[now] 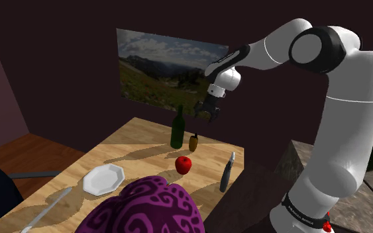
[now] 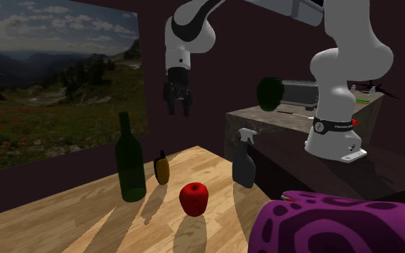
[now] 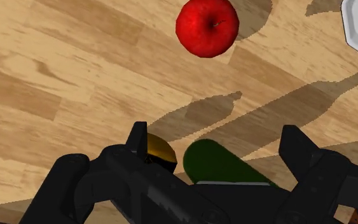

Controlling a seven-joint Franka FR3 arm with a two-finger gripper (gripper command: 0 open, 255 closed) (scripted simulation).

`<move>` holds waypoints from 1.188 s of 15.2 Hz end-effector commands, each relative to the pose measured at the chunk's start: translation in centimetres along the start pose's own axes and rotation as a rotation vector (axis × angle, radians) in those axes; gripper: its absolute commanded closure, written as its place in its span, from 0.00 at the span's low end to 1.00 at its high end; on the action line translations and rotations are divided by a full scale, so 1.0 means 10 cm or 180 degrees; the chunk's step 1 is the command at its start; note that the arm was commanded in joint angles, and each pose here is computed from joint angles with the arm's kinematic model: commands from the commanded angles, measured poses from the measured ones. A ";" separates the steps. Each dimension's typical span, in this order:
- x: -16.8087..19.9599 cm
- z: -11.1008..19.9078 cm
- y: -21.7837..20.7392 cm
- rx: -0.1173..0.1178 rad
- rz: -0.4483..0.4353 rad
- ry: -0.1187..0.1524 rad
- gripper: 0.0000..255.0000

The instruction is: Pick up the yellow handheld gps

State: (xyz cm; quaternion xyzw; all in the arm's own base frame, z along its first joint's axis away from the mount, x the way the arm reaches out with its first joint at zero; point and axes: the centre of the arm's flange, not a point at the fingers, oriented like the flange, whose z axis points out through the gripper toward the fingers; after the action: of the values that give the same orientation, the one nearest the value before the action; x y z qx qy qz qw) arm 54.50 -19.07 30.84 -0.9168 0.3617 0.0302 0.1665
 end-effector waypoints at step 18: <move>1.16 1.39 0.57 0.0197 0.0631 -0.0097 0.00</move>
State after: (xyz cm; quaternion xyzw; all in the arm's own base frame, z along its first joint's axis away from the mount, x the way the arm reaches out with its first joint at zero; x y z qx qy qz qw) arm 60.09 -26.01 14.79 -0.8704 0.4487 0.0495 0.1965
